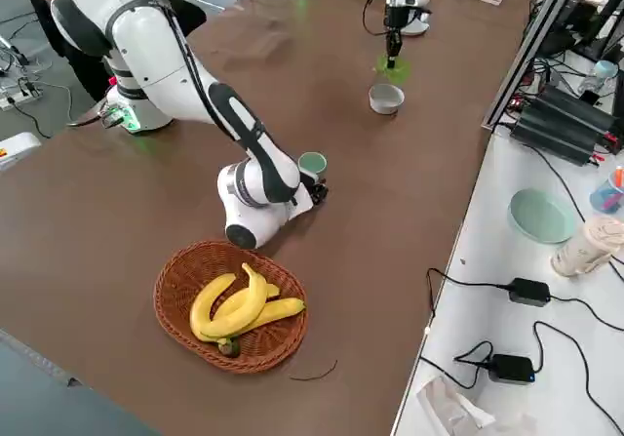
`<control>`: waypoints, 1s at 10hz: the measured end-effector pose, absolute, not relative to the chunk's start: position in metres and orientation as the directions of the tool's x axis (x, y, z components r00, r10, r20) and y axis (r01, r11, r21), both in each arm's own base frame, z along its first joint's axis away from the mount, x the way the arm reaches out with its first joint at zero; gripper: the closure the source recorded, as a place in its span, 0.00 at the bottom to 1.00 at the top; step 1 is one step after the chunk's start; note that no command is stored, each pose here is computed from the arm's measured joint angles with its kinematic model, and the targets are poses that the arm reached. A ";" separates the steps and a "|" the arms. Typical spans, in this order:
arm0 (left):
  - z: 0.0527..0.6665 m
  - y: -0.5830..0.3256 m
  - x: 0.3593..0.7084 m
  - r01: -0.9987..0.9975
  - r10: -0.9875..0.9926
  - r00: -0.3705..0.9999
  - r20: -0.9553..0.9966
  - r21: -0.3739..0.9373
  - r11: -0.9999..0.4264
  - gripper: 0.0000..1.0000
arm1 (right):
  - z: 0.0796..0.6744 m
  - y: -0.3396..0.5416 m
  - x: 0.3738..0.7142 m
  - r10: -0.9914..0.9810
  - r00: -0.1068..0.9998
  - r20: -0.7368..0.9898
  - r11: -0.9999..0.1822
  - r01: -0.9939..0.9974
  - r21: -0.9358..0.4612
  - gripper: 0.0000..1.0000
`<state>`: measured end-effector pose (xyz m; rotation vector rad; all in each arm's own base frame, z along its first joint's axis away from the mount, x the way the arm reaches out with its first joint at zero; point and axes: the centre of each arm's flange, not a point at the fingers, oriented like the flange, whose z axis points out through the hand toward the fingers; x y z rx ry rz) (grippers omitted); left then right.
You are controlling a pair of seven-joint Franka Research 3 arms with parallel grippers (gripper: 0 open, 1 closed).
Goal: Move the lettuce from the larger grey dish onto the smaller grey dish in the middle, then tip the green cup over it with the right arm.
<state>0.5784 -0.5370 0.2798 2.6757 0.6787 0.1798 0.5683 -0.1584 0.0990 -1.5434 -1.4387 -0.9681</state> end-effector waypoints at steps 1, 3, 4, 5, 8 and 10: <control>0.272 -0.536 0.584 0.431 0.493 0.869 0.043 0.424 -0.796 0.92 | 0.097 -0.154 0.569 0.383 0.060 0.922 -0.031 0.998 -0.053 0.14; 0.256 -0.535 0.589 0.432 0.514 0.856 0.050 0.474 -0.767 0.93 | 0.096 -0.147 0.571 0.376 0.056 0.925 -0.022 0.998 -0.051 0.30; 0.243 -0.535 0.588 0.439 0.518 0.854 0.044 0.472 -0.765 0.93 | 0.097 -0.145 0.572 0.376 0.060 0.925 -0.022 0.998 -0.056 0.30; 0.232 -0.536 0.586 0.444 0.519 0.854 0.038 0.468 -0.764 0.93 | 0.098 -0.143 0.574 0.378 0.076 0.923 -0.026 0.997 -0.071 0.31; 0.227 -0.537 0.585 0.454 0.526 0.850 0.029 0.468 -0.758 0.91 | 0.117 -0.116 0.598 0.397 0.139 0.907 -0.036 0.990 -0.136 0.31; 0.235 -0.536 0.591 0.474 0.547 0.837 0.010 0.486 -0.735 0.69 | 0.139 -0.093 0.617 0.441 0.183 0.879 -0.070 0.983 -0.170 0.31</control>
